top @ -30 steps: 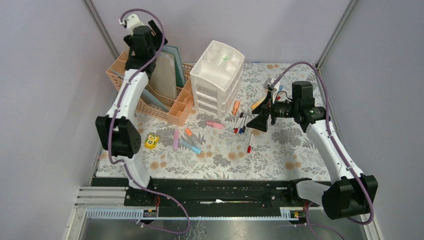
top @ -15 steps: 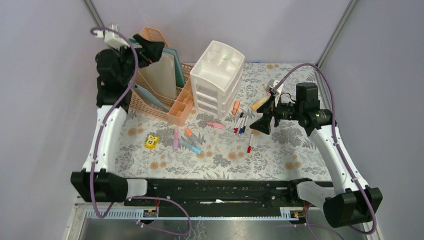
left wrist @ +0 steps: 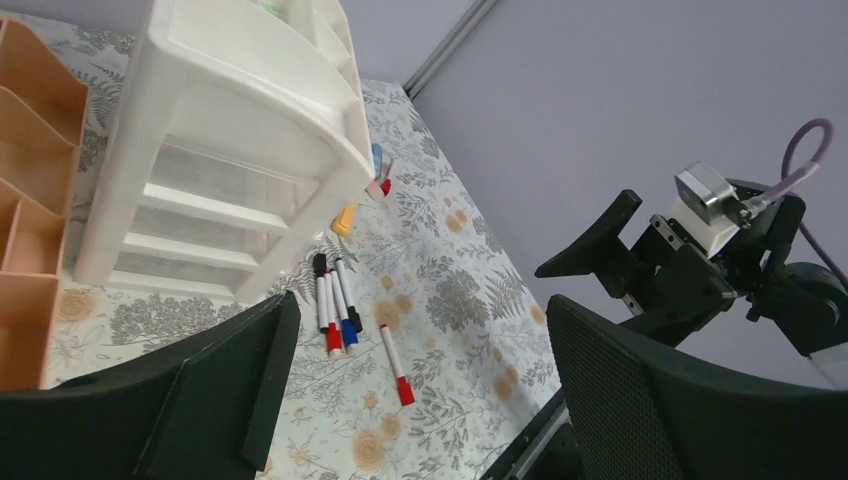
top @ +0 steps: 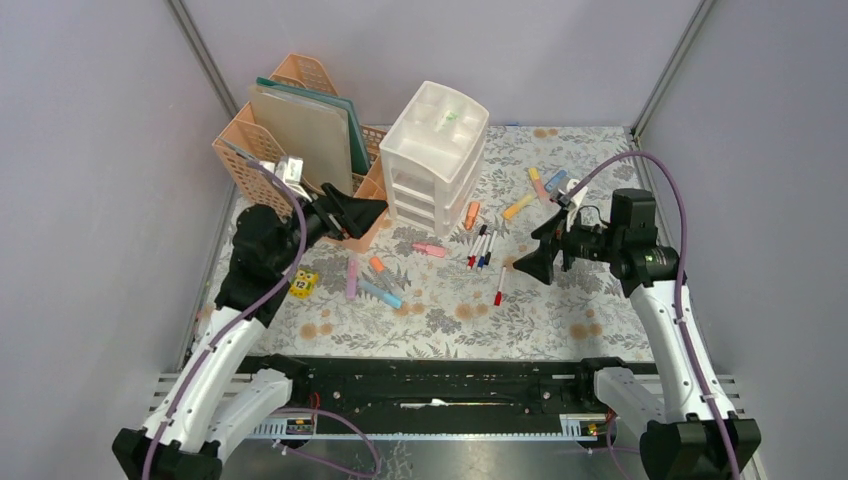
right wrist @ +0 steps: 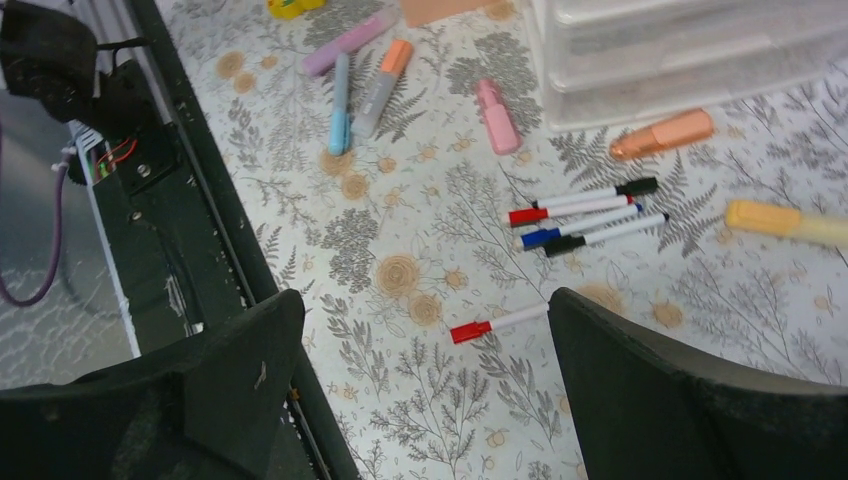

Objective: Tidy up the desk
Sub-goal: Move the storage box to the center of the board.

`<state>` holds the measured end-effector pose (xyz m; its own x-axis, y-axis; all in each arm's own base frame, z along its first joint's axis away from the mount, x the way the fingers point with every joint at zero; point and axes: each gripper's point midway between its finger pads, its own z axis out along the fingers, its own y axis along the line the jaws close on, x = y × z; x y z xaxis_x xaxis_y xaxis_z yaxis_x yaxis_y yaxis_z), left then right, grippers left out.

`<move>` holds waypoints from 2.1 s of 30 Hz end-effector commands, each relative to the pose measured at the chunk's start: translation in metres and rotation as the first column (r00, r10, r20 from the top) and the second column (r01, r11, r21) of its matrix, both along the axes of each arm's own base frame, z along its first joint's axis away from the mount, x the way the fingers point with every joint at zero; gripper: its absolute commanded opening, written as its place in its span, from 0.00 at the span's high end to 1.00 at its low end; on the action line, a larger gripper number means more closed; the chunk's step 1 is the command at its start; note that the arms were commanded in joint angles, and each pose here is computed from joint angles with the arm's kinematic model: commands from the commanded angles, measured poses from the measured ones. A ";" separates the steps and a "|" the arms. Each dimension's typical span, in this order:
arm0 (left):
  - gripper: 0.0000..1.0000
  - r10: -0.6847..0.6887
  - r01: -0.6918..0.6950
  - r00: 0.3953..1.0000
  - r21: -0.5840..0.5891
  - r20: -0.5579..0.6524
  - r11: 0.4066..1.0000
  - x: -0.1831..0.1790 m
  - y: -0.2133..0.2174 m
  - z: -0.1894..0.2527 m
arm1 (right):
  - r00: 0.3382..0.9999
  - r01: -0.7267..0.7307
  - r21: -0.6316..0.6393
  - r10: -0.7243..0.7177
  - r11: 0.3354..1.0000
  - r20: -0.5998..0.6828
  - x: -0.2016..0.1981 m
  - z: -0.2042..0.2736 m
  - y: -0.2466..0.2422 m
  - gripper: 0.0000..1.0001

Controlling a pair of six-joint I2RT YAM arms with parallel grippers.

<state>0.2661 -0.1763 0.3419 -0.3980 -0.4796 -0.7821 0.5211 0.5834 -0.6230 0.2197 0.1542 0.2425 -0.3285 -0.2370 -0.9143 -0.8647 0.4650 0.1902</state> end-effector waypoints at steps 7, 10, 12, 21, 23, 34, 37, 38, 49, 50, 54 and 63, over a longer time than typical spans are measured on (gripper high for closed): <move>0.01 0.206 -0.207 0.977 -0.007 -0.056 0.978 0.038 -0.045 -0.006 | 0.994 0.105 0.071 -0.107 0.992 0.018 0.015 -0.002 -0.021 0.02; 0.01 0.375 -0.370 0.910 0.060 -0.176 0.927 0.065 -0.050 -0.018 | 0.992 0.120 0.067 -0.122 0.990 0.021 0.016 -0.005 -0.024 0.02; 0.01 0.494 -0.474 0.833 0.140 -0.249 0.869 0.080 -0.051 -0.028 | 0.991 0.128 0.065 -0.130 0.990 0.024 0.016 -0.005 -0.025 0.02; 0.05 0.684 -0.625 0.667 0.278 -0.296 0.730 0.129 -0.061 -0.052 | 0.989 0.145 0.060 -0.146 0.988 0.023 0.017 -0.005 -0.027 0.02; 0.07 0.708 -0.636 0.649 0.312 -0.278 0.706 0.136 -0.062 -0.053 | 0.989 0.144 0.060 -0.145 0.988 0.023 0.017 -0.005 -0.026 0.02; 0.24 0.712 -0.611 0.647 0.372 -0.273 0.699 0.176 -0.073 -0.063 | 0.989 0.139 0.064 -0.142 0.988 0.041 0.014 -0.002 -0.026 0.02; 0.29 0.703 -0.600 0.650 0.372 -0.289 0.708 0.182 -0.073 -0.067 | 0.989 0.139 0.064 -0.142 0.988 0.046 0.013 0.000 -0.026 0.02; 0.31 0.700 -0.596 0.651 0.373 -0.293 0.711 0.184 -0.073 -0.068 | 0.989 0.138 0.064 -0.141 0.988 0.046 0.013 0.000 -0.026 0.02; 0.63 0.627 -0.518 0.715 0.367 -0.309 0.772 0.200 -0.087 -0.069 | 0.989 0.138 0.065 -0.142 0.988 0.051 0.011 0.000 -0.026 0.02; 0.64 0.621 -0.511 0.722 0.371 -0.306 0.776 0.202 -0.088 -0.069 | 0.989 0.137 0.065 -0.141 0.988 0.051 0.011 0.000 -0.026 0.02; 0.67 0.599 -0.481 0.751 0.390 -0.279 0.785 0.212 -0.094 -0.066 | 0.990 0.133 0.069 -0.136 0.989 0.046 0.011 0.000 -0.025 0.02; 0.68 0.580 -0.473 0.786 0.395 -0.214 0.787 0.240 -0.108 -0.055 | 0.993 0.118 0.083 -0.120 0.990 0.022 0.010 -0.002 -0.022 0.02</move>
